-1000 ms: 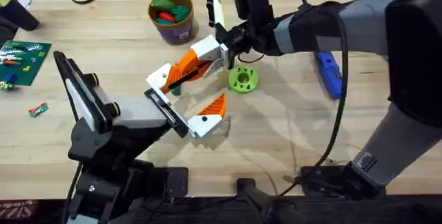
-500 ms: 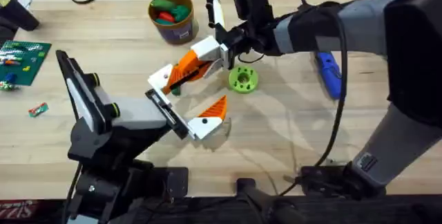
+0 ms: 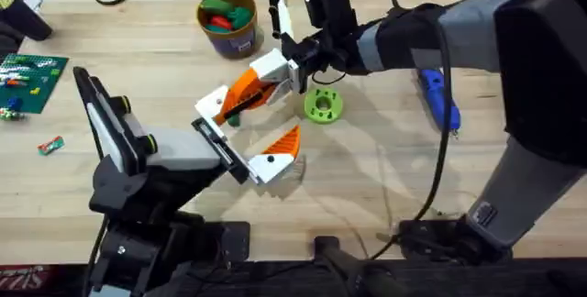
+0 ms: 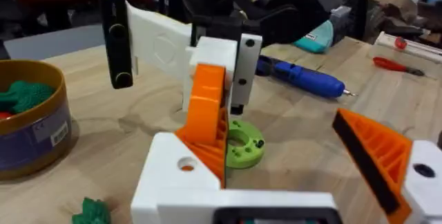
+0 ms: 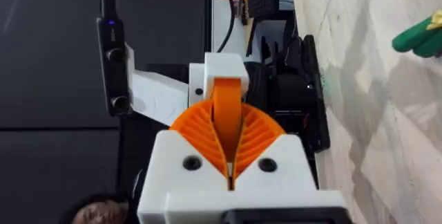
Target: Pick up the gripper from the table and insert it into the empty holder that is missing its gripper. Then pick up a screw, insert it into the mounting hole, and use the screwdriver to tighten it. Finally, clean up the table by picking up the vegetable and placing it into the bucket.
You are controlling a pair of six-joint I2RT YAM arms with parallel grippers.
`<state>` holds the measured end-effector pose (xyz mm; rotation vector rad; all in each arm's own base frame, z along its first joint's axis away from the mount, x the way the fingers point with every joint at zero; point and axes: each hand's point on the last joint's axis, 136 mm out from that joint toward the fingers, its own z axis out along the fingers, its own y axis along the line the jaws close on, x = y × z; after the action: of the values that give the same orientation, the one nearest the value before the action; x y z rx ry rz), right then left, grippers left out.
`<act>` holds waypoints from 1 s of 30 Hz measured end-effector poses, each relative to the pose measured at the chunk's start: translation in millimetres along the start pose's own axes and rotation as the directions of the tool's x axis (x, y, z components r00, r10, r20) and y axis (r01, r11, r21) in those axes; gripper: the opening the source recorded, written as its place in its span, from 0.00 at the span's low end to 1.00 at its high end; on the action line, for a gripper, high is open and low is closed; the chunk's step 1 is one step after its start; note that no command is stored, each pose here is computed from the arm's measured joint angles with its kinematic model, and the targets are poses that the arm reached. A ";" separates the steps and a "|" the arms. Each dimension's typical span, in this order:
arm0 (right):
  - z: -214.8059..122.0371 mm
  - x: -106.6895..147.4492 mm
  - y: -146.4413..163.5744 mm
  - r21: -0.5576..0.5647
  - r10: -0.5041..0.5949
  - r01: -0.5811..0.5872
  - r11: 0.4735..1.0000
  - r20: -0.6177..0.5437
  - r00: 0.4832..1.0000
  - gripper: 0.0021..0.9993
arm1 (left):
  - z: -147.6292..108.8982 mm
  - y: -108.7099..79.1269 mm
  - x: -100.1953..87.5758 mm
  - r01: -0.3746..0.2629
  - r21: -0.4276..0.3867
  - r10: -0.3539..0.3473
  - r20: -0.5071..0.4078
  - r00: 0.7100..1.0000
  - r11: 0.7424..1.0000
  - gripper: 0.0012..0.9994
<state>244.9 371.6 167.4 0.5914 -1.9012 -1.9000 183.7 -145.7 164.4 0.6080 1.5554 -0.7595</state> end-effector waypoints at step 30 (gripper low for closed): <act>3.8 -8.4 3.3 0.005 -0.060 0.060 0.998 0.000 0.998 0.00 | -0.4 5.5 -0.9 -0.012 -0.030 0.012 0.004 1.000 0.999 0.99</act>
<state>249.7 379.4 170.8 0.6564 -1.9091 -1.9332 187.8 -141.7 164.6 0.5931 1.5556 -0.7262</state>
